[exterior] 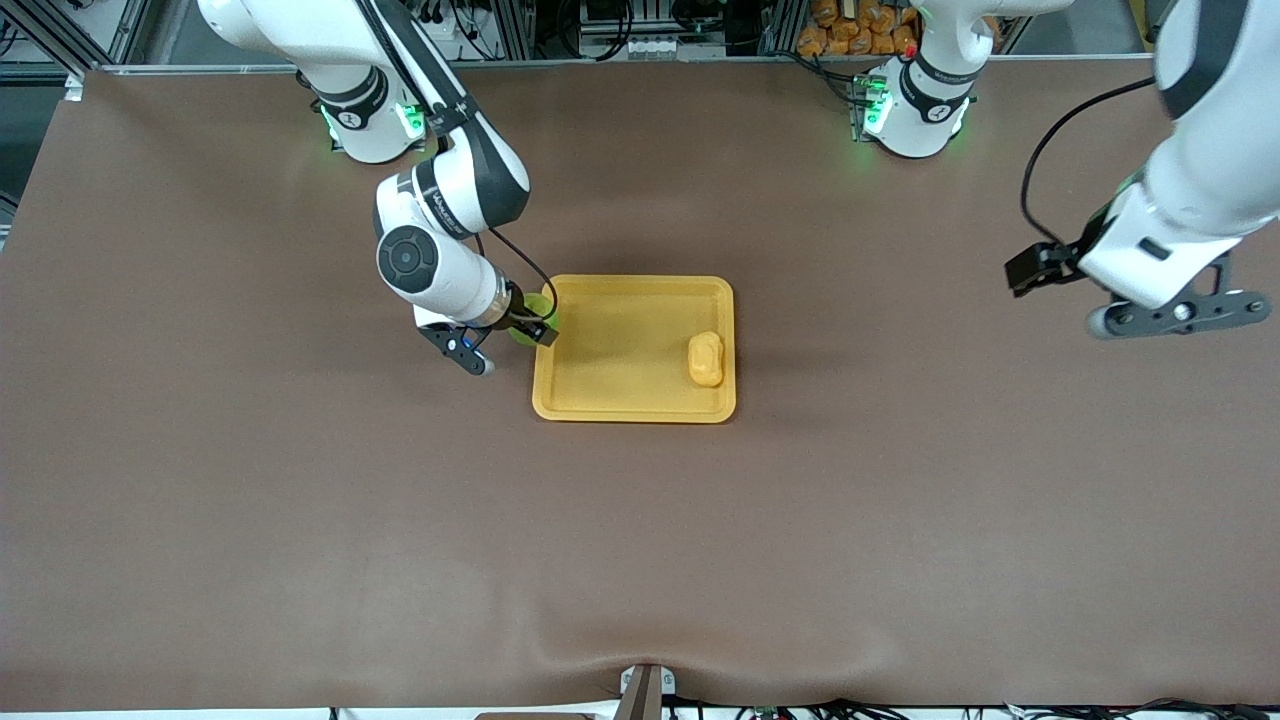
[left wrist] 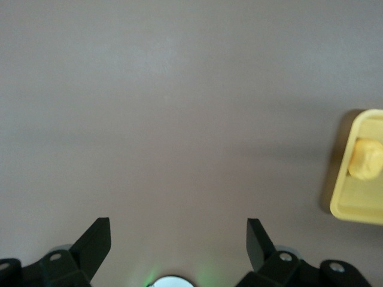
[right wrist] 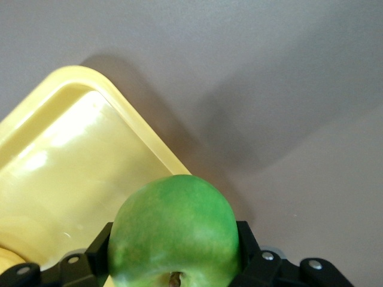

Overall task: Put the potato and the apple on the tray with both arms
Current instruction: 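Move the apple over the tray with the right gripper while the left gripper withdraws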

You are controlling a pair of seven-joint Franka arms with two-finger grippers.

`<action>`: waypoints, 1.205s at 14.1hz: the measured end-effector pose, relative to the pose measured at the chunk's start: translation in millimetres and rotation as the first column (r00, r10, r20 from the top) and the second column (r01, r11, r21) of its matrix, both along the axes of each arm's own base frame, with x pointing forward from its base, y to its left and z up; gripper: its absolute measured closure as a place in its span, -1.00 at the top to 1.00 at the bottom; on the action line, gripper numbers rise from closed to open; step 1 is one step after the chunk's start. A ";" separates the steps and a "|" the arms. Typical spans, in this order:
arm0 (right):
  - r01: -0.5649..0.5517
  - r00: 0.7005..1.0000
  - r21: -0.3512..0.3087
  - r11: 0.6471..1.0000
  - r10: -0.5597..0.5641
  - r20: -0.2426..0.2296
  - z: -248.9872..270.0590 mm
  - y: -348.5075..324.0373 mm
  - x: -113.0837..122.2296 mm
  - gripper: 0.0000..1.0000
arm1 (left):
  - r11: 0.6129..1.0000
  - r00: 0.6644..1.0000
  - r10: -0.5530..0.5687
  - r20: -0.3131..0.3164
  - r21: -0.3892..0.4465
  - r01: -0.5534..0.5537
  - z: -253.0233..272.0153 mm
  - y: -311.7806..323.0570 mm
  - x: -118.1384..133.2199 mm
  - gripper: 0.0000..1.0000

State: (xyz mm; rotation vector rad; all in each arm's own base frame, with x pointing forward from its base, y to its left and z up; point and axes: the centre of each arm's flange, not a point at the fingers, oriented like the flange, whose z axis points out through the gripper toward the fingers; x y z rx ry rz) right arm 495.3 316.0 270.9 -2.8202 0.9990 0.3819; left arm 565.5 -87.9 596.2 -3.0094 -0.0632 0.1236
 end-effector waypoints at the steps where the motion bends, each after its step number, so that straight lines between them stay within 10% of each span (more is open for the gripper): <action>1: 0.007 1.000 0.005 1.000 -0.007 0.001 -1.8 1.1 1.7 0.67 | 1.000 1.000 -0.011 -0.011 -0.009 0.011 4.0 8.5 -3.1 1.00; 17: 0.099 0.995 -0.042 0.994 -0.099 0.004 -68.6 51.7 -4.6 0.67 | 0.998 0.998 -0.059 0.011 -0.032 0.059 45.6 22.0 -31.9 1.00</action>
